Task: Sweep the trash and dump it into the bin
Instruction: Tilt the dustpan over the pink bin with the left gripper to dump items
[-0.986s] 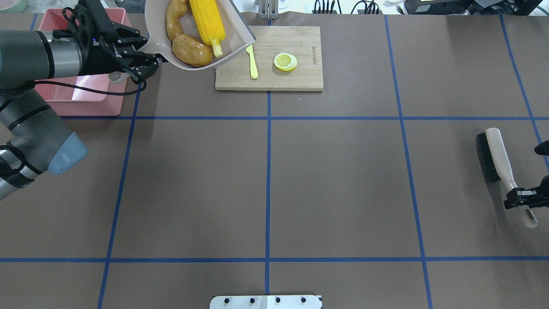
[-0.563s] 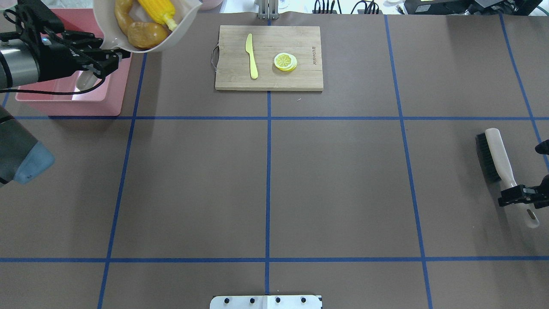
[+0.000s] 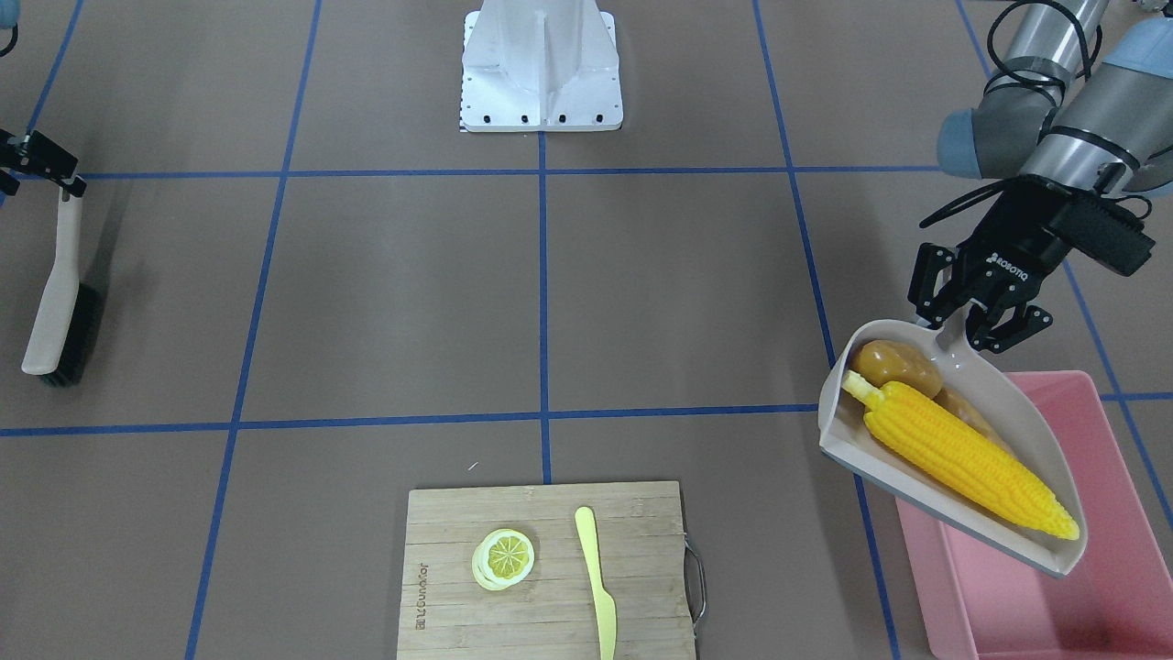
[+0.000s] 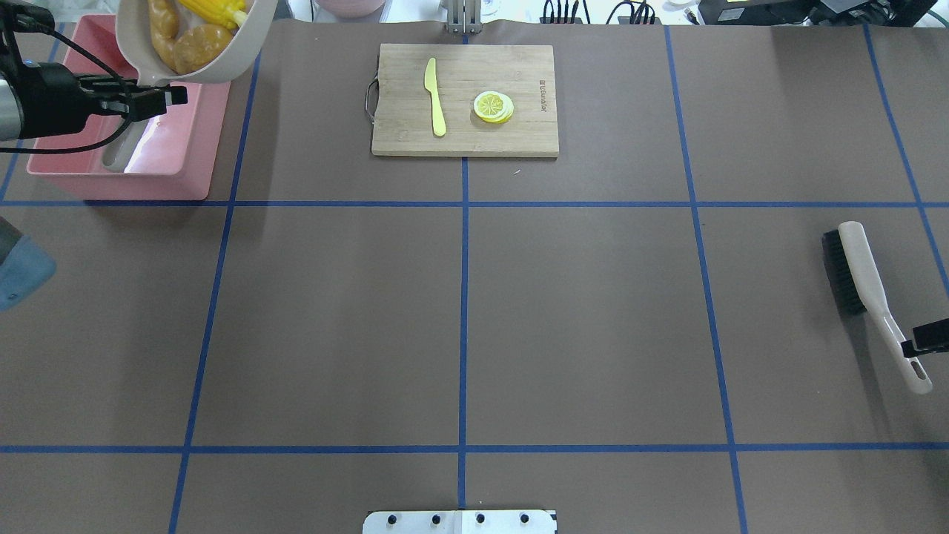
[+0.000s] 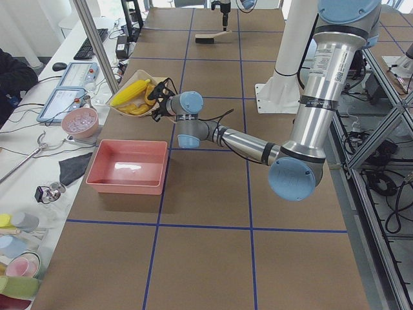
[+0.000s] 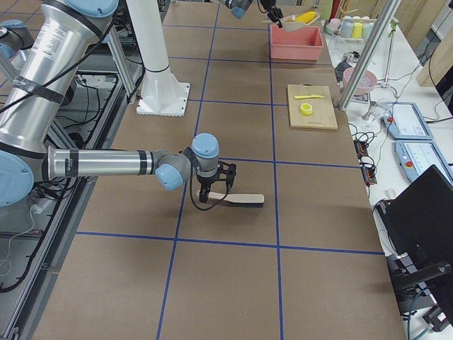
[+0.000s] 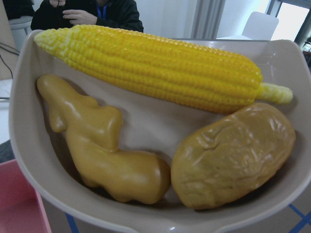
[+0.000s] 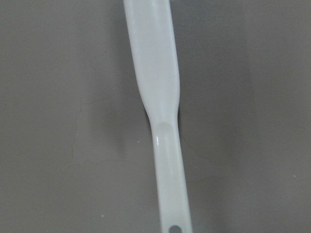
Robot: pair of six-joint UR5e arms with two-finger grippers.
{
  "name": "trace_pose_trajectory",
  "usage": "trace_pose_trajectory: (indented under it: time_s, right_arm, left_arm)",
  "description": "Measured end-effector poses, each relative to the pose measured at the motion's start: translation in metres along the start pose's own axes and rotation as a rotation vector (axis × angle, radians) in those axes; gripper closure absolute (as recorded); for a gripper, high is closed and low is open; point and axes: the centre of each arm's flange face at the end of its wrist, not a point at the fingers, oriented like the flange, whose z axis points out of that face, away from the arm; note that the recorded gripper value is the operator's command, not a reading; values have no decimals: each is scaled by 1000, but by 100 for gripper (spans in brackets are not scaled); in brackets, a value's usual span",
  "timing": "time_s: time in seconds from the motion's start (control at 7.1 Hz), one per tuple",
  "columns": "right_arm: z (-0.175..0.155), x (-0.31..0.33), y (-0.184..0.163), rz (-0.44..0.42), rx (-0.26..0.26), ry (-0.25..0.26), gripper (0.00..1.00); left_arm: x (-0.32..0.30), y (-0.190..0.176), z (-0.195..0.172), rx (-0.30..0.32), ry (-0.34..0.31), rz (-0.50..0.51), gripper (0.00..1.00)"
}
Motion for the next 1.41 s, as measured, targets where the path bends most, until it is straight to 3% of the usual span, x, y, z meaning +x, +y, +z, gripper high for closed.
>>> trace_pose_trajectory:
  time_s: [0.28,0.56,0.99,1.27,1.41]
  right_arm:
    - [-33,68,21,-52,35,9,0]
    - [-68,133,19,-94,32,63,0]
    - [-114,163,-16,-91,-30,104,0]
    - [-126,166,-28,-95,-41,182,0]
    - [-125,169,-29,-90,-46,194,0]
  left_arm:
    - [1,7,-11,-121,68,-229,100]
    - [4,-1,-26,-172,105,-416,100]
    - [-9,-14,-50,-202,117,-502,100]
    - [-10,-16,-62,-202,158,-565,100]
    - [-11,-16,-68,-194,181,-629,100]
